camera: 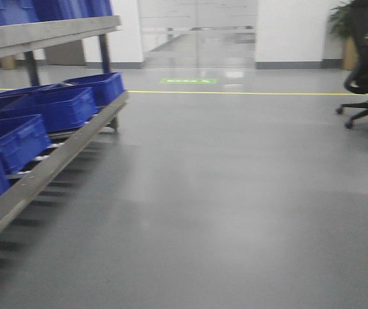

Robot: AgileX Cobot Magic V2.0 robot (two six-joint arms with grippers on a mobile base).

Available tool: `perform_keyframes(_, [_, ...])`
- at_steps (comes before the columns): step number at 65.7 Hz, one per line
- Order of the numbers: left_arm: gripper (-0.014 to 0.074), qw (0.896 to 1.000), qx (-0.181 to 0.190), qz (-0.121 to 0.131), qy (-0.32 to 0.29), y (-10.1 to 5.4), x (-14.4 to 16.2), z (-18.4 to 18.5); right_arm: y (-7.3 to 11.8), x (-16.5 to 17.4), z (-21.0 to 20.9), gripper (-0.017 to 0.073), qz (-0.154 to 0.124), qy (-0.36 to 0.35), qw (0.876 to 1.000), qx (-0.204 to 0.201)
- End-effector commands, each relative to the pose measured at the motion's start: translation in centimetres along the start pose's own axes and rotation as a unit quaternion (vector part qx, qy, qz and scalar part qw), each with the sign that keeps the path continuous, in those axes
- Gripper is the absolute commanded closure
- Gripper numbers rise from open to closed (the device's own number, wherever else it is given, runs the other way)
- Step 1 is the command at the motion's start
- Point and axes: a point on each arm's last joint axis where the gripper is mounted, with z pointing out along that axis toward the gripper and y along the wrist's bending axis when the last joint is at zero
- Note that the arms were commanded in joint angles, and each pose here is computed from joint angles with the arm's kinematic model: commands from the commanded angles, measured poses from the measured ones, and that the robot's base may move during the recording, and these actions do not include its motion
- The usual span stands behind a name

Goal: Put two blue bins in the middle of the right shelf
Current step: 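Drive the base to another shelf while holding the cyan bin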

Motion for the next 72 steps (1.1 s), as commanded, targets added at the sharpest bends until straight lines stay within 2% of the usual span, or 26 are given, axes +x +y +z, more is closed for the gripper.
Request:
perform_keyframes(1, [0.0704,1.0,0.011,0.0,-0.023,-0.17,-0.62,-0.6,0.23,-1.17,-1.13,0.0711,0.005,-0.047,0.999,-0.01])
perform_keyframes(72, [0.0704,1.0,0.011,0.0,-0.023,-0.17,-0.62,-0.6,0.23,-1.17,-1.13,0.0711,0.005,-0.047,0.999,-0.01])
